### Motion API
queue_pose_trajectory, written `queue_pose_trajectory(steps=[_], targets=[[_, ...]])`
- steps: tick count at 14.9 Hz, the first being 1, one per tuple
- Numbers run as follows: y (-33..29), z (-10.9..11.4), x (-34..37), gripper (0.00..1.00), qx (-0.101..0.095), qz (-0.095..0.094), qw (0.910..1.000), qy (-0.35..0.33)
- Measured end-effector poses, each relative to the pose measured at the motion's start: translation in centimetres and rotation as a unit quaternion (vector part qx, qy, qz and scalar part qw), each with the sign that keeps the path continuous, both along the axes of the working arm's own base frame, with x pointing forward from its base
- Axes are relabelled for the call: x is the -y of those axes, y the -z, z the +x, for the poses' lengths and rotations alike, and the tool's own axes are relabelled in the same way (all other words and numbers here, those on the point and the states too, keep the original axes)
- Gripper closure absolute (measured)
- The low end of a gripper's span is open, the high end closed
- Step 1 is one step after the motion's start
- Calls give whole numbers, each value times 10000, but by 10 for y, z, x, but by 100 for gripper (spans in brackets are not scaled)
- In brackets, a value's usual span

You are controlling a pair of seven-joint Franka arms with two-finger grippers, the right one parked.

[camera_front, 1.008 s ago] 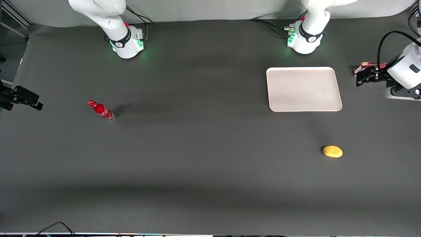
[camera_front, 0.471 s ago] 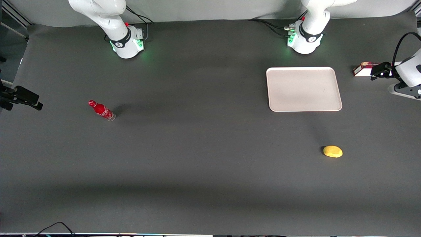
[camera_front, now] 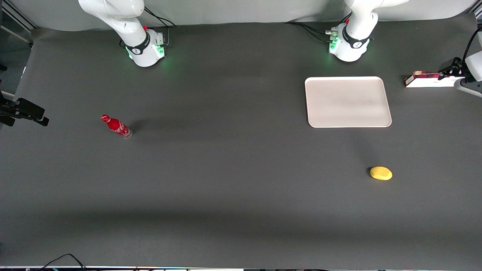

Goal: Place red cookie box on tray
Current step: 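Move the left gripper over the red plaid cookie box, then lower the open left gripper and close it on the cookie box end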

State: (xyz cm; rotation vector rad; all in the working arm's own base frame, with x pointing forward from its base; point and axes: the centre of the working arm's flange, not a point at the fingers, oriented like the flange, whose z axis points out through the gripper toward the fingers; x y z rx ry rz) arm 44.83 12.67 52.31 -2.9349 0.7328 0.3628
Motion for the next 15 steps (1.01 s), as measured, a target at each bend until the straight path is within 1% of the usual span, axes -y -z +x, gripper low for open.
queue_pose_trajectory(steps=[1, 3, 4, 5, 7, 8, 9, 10, 11, 13, 15], targets=[[5, -12, -10, 0, -18, -41, 9999, 132], [20, -34, -34, 0, -64, -242, 9988, 419], [28, -43, -45, 0, -101, -362, 9976, 579], [35, -49, -53, 0, -140, -437, 9961, 748], [46, -56, -67, 0, -174, -433, 9929, 1098], [52, -59, -77, 0, -128, -427, 9905, 1299], [61, -66, -91, 0, -67, -460, 9874, 1513], [70, -75, -108, 0, -17, -516, 9841, 1698], [78, -86, -123, 0, -7, -583, 9812, 1840], [92, -106, -147, 0, -72, -738, 9741, 2138], [105, -122, -169, 0, -127, -848, 9675, 2380]])
